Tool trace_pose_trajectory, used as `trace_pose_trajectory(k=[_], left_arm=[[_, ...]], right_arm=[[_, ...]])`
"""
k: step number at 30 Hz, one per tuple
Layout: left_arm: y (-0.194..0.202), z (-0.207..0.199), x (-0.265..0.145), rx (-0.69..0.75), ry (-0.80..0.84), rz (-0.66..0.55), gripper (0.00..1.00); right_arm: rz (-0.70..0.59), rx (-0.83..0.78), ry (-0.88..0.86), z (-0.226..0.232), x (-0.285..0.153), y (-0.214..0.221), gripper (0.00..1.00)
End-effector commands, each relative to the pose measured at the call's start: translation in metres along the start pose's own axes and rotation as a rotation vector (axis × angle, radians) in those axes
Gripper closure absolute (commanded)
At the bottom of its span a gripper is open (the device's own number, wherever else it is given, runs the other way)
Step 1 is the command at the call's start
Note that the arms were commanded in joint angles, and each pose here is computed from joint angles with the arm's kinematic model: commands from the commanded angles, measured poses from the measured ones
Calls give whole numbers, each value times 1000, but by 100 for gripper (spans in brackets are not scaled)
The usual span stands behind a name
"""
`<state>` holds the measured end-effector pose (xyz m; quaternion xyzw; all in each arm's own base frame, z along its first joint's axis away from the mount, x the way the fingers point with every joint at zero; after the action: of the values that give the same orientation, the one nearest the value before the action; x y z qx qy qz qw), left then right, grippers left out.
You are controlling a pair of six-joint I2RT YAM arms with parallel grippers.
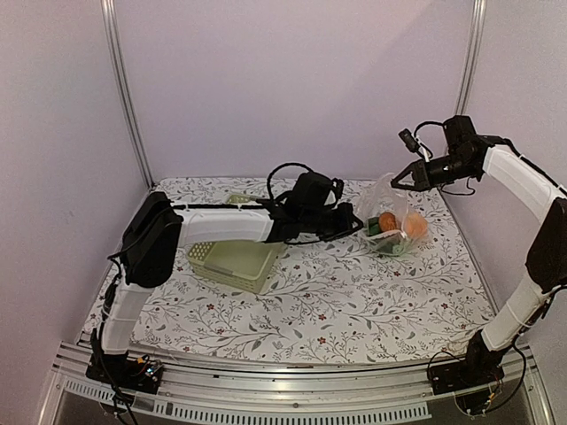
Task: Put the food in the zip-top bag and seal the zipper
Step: Adjust the zipper food storage bag at the center of the board.
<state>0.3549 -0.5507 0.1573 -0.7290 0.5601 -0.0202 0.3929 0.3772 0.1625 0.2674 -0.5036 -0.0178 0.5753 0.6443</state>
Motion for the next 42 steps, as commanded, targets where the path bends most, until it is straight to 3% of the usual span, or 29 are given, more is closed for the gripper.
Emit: trace_pose_trajectory(k=[1,4,10,16,25,30,36,42], left_arm=[[-45,-79,-46,68,142,-88,100],[-55,-96,-63,93,134,-136,100],[-26,-57,-29,6,112,-1,100],[-26,-66,-17,24,150,25,100],[-60,-94,-21,77,208,-62,100],[-78,-143,-38,266,304,-184,100],[-79,-145,-29,224,343,-178,100],[-76,-111,-10,158,295,-134,100]], right_arm=[[-53,-78,158,-12,-27,-34,100],[-105,-58,199,-24,-46,-49,100],[-104,-17,153,-24,-46,-50,100],[-135,-53,178,-17,-57,-58,100],[-187,-77,229,-16,-73,-89,100],[-136,-42,279,-34,-69,-78,100],[-141,-43,283,-34,-79,-81,100],[-172,-69,268,-21,-88,-89,100]])
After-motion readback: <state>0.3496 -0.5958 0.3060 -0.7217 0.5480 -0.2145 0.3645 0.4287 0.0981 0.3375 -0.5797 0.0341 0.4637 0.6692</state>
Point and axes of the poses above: each gripper's point midway between its finger pads, its own x axis out along the fingers, its own z axis along the line the jaws close on, y = z × x, the point moved 1 cm from there along -x, back along the fingers, and after that the axes turned 6 degrees about x, right-handed, at the moved point
